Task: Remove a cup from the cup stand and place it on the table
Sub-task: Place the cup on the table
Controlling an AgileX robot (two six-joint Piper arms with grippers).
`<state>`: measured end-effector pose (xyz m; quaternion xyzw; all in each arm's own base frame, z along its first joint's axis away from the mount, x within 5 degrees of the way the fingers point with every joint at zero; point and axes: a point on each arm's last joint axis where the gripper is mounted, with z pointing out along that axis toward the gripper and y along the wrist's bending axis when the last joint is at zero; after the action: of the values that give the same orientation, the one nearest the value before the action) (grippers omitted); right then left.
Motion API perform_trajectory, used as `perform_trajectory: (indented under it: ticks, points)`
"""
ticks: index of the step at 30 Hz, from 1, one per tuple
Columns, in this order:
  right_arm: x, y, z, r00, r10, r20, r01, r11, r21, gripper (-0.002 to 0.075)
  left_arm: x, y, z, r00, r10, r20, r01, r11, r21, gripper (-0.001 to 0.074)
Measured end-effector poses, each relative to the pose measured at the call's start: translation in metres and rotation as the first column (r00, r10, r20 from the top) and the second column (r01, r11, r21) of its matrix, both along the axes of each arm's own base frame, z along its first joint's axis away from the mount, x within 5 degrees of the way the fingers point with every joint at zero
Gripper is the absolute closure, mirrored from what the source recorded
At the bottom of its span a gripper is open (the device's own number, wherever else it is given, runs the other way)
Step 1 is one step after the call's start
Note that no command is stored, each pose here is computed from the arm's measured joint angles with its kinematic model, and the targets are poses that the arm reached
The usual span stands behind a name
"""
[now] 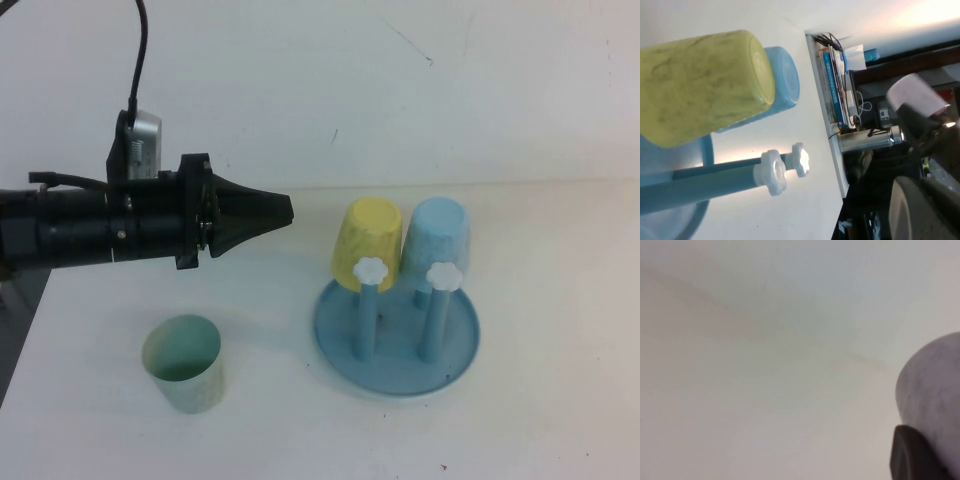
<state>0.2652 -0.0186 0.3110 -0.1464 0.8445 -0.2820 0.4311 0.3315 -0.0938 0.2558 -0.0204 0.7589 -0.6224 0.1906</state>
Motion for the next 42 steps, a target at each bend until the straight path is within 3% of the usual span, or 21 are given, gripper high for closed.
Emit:
perform_trajectory:
  ticks: [3,5,8,11,14,23,32,42]
  points:
    - [-0.003,-0.002,-0.018,0.962,-0.079,-0.261,0.095,0.994,0.048,0.0698,0.0,0.0,0.0,1.0,-0.003,0.02,0.003,1.0,0.007,0.0736]
    - [-0.001,0.004,-0.027,0.91,-0.059,-0.41,0.115,0.987,0.113,0.0698,0.0,-0.001,0.0,1.0,-0.005,0.019,0.005,1.0,0.007,0.0736]
    - [0.003,0.017,-0.032,0.81,0.047,-0.584,0.097,0.973,0.212,0.0698,-0.001,-0.002,-0.002,1.0,-0.017,0.019,0.017,1.0,0.019,0.0736]
    - [0.01,0.032,-0.036,0.664,0.203,-0.72,0.052,0.948,0.315,0.0698,-0.002,-0.002,-0.004,0.999,-0.035,0.02,0.034,0.999,0.043,0.0736]
    - [0.024,0.042,-0.046,0.545,0.305,-0.781,0.042,0.92,0.389,0.0698,-0.003,-0.002,-0.006,0.999,-0.047,0.02,0.046,0.997,0.059,0.0736]
    - [0.056,0.059,-0.091,0.391,0.437,-0.81,0.024,0.875,0.484,0.0698,-0.005,-0.002,-0.009,0.997,-0.076,0.023,0.074,0.992,0.099,0.0736]
    - [0.079,0.09,-0.122,0.308,0.394,-0.866,-0.102,0.918,0.382,0.0698,-0.005,-0.002,-0.01,0.996,-0.082,0.035,0.078,0.991,0.107,0.0736]
    - [0.09,0.09,-0.129,0.386,0.312,-0.868,-0.137,0.95,0.281,0.0698,-0.006,-0.002,-0.011,0.995,-0.091,0.037,0.086,0.989,0.119,0.0736]
